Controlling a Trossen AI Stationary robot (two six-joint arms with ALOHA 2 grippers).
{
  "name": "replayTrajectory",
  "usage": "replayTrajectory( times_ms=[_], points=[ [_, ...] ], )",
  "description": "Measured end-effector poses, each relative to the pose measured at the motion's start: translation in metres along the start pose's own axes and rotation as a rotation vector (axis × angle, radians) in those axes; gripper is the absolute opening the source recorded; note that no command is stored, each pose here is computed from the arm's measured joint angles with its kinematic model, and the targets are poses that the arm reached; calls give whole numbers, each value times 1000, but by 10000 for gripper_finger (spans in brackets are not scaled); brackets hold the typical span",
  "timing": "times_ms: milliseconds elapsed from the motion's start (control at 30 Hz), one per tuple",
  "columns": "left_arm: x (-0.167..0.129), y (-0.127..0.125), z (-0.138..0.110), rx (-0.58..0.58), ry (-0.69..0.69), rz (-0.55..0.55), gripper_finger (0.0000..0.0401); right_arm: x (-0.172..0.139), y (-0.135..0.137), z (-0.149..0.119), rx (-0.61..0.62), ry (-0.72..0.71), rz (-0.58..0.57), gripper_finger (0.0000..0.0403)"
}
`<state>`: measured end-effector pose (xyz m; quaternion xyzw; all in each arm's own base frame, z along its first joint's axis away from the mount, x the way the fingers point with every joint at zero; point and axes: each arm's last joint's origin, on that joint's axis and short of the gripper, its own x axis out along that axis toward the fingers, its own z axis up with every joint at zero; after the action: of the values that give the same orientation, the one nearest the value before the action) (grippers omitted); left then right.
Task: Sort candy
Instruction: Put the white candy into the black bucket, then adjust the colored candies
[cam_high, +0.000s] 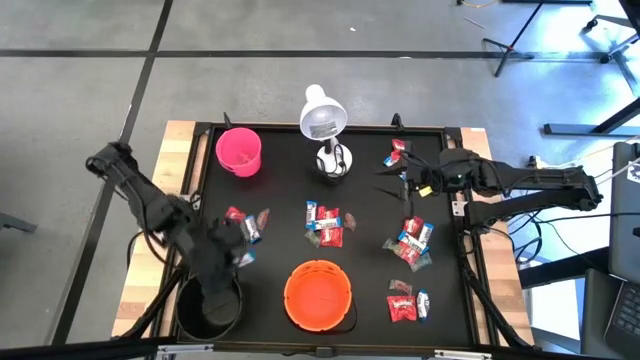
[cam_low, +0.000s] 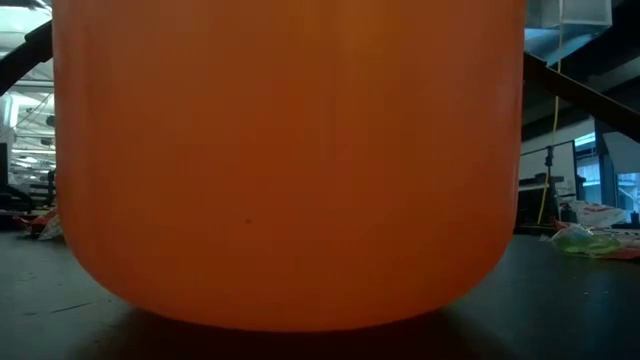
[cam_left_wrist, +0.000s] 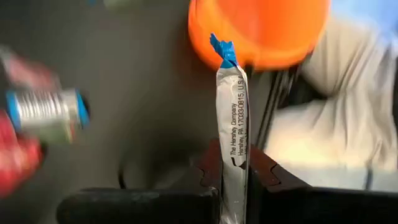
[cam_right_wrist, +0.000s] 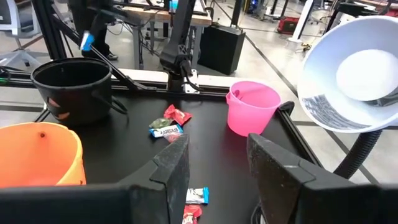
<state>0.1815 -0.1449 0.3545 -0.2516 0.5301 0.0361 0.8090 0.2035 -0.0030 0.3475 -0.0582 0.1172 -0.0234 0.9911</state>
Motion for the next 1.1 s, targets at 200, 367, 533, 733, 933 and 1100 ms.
replayTrajectory(
  times_ms=[200, 367, 533, 733, 933, 1100],
  points=[
    [21, -15, -25, -94, 160, 89, 18, 0, 0, 0, 7, -1, 1, 157],
    [38, -18, -48, -189, 266, 153, 36, 0, 0, 2, 9, -21, -1, 157],
    [48, -20, -66, -286, 336, 213, 66, 0, 0, 2, 6, -22, 2, 156],
    [51, -21, -69, -290, 344, 226, 109, 0, 0, 2, 3, -22, 3, 156],
    [36, -24, -55, -170, 125, 178, 113, 0, -1, -2, -29, 20, -56, 156],
    [16, -16, -38, 126, -328, 236, 113, 0, -2, -8, -30, 95, -84, 156]
  ],
)
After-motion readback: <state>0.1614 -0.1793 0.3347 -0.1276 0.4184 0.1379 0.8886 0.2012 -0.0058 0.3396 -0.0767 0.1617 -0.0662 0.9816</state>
